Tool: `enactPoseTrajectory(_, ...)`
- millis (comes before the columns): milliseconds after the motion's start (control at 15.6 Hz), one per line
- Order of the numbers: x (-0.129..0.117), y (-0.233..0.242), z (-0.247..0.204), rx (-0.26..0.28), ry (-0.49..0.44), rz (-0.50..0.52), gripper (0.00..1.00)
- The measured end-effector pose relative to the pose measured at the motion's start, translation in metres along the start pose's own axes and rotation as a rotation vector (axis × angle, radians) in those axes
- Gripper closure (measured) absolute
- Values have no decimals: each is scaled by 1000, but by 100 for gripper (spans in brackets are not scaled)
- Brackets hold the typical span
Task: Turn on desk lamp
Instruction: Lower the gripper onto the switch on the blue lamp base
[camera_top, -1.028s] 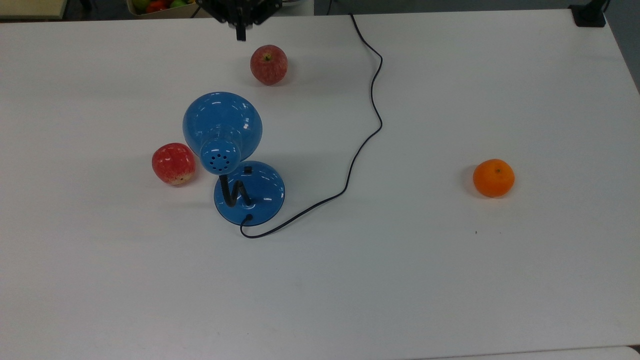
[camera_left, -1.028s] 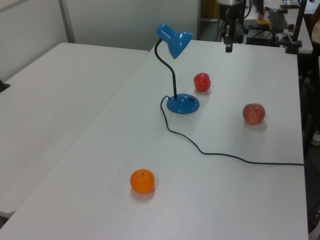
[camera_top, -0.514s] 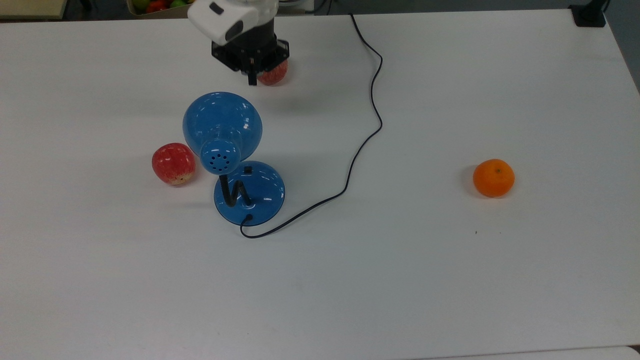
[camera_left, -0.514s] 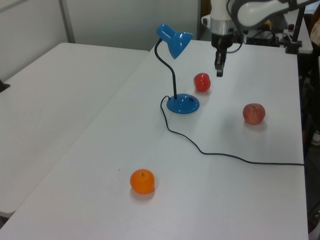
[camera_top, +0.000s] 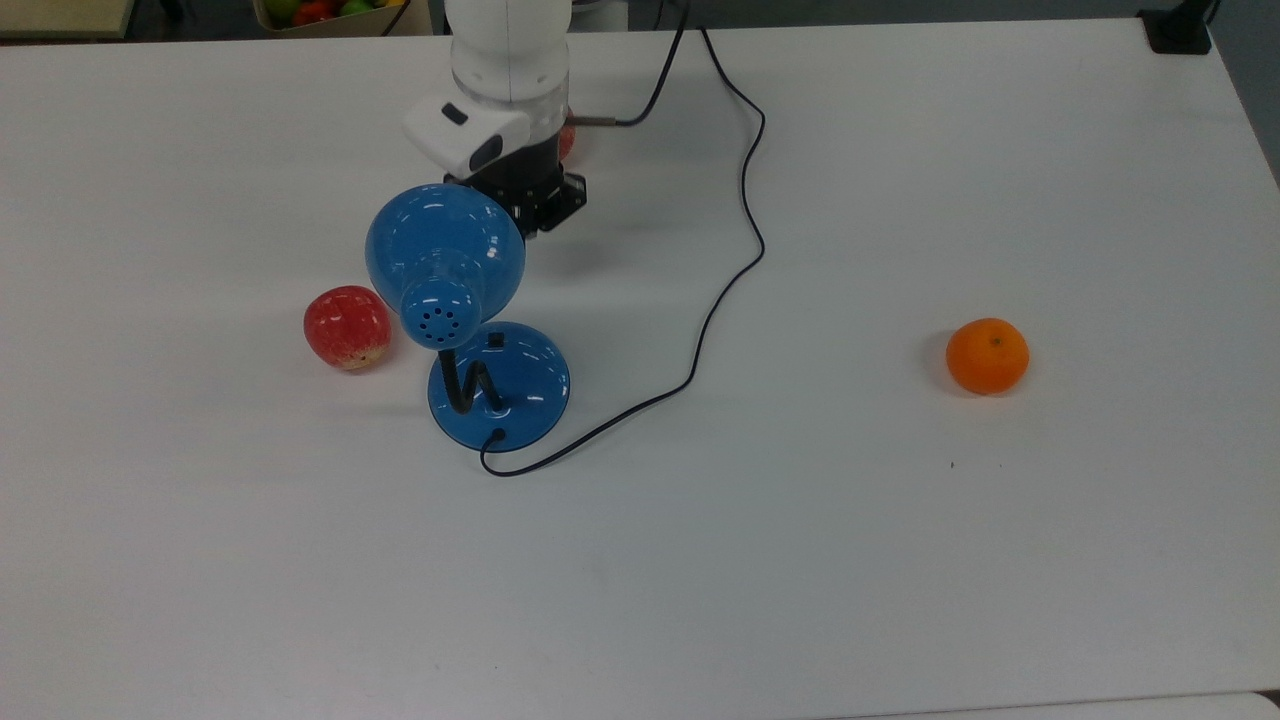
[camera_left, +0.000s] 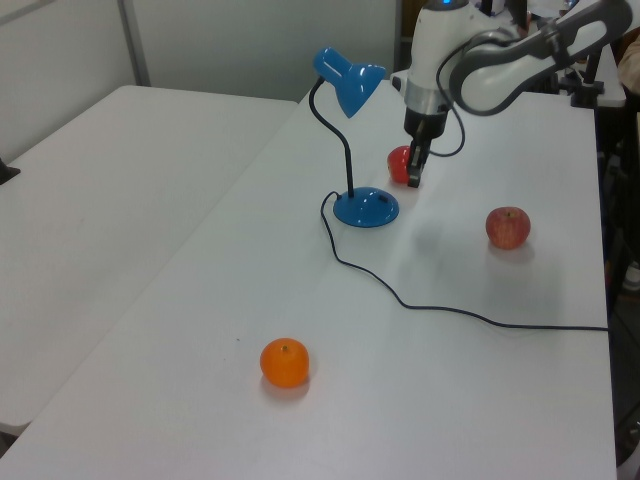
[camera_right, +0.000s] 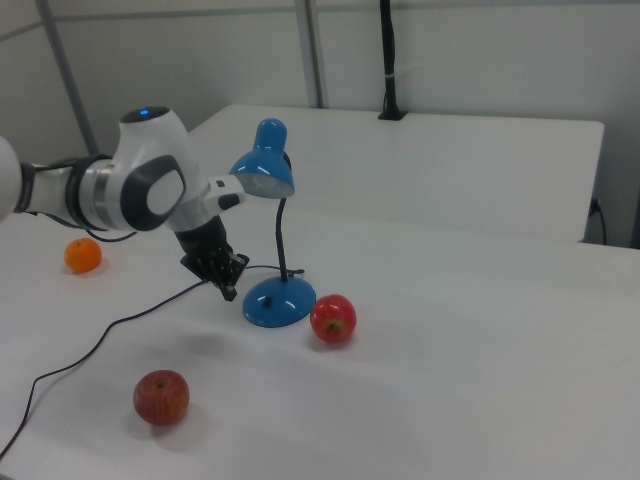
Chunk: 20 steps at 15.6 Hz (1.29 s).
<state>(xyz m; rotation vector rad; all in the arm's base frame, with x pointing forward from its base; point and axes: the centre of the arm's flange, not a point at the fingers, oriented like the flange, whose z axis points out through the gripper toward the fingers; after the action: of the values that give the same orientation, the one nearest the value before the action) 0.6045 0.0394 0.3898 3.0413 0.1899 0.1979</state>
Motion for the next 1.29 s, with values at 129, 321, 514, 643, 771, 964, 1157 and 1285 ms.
enactPoseTrajectory(129, 6, 1, 14, 0, 31, 10, 99)
enactPoseTrajectory(321, 11, 7, 26, -2, 73, 37, 99)
enactPoseTrajectory(514, 15, 17, 32, -4, 106, 59, 99)
enactPoseTrajectory(643, 17, 24, 37, -6, 128, 72, 99)
enactPoseTrajectory(771, 19, 30, 42, -7, 147, 82, 99)
enactPoseTrajectory(964, 21, 31, 48, -8, 162, 85, 99)
enactPoseTrajectory(1157, 22, 31, 49, -8, 164, 85, 99)
enactPoseTrajectory(1285, 23, 31, 49, -8, 172, 84, 99)
